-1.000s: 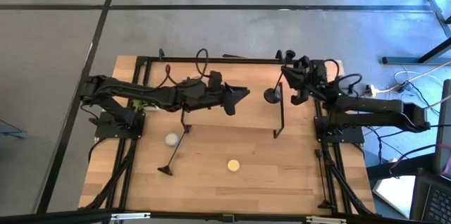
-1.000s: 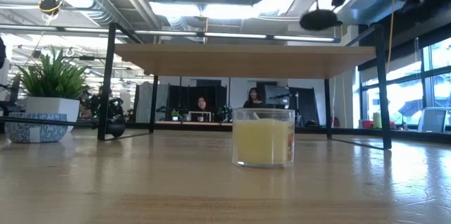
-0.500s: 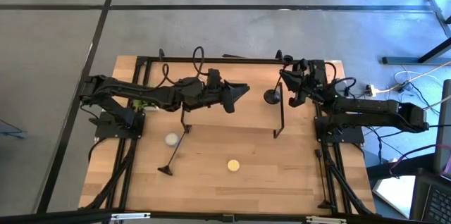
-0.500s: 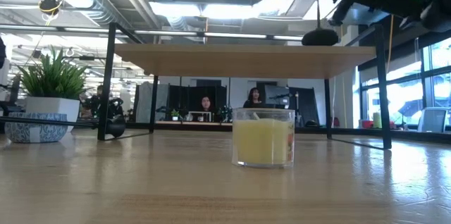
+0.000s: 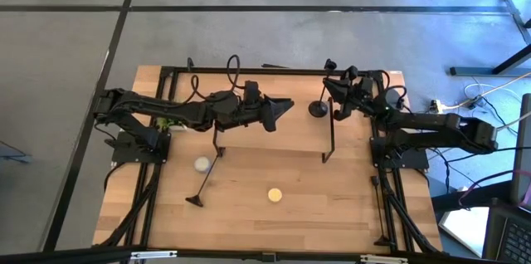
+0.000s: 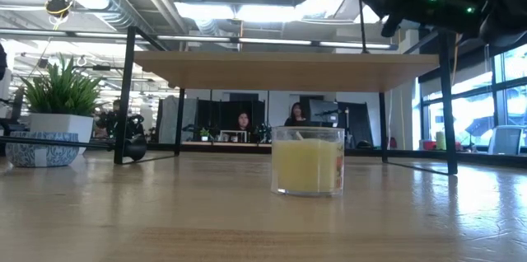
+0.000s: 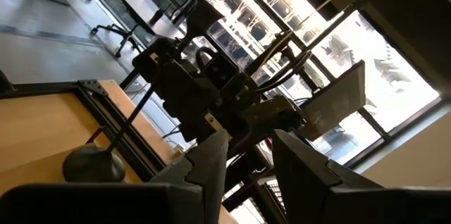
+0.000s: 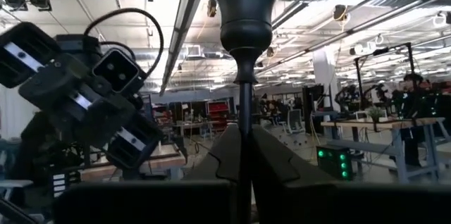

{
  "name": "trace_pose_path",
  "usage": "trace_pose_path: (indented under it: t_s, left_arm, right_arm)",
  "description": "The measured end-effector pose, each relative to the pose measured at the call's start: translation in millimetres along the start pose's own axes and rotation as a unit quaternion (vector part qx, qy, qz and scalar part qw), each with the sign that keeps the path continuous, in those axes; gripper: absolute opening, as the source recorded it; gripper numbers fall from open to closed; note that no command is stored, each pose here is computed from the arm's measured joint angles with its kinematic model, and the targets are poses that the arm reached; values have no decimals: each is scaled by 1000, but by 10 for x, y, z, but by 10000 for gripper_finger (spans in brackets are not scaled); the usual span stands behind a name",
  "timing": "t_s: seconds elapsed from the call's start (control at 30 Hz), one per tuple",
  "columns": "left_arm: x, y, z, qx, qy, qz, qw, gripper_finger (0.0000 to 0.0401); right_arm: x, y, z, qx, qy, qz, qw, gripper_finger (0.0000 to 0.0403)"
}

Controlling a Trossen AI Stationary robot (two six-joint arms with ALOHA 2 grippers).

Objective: Pick & Place candle stick holders
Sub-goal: Put the middle black candle holder on the shelf

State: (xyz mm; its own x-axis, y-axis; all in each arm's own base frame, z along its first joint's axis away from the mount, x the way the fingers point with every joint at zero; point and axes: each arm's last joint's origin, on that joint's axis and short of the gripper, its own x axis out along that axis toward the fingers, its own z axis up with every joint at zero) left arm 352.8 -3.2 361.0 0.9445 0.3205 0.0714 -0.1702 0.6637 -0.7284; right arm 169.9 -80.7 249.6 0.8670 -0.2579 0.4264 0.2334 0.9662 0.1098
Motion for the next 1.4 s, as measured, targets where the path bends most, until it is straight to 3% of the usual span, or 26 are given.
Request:
trace_pose_path:
  t_s: [1.1,1.4]
  left_arm:
    - [51,110,101,-11,4,2,1000,111]
    - [51,115,97,-12,6,5,1000,111]
  right_arm:
    - [37,-149,-149,3,25,26,999,15]
    - [31,-186,-141,40,23,10,999,70]
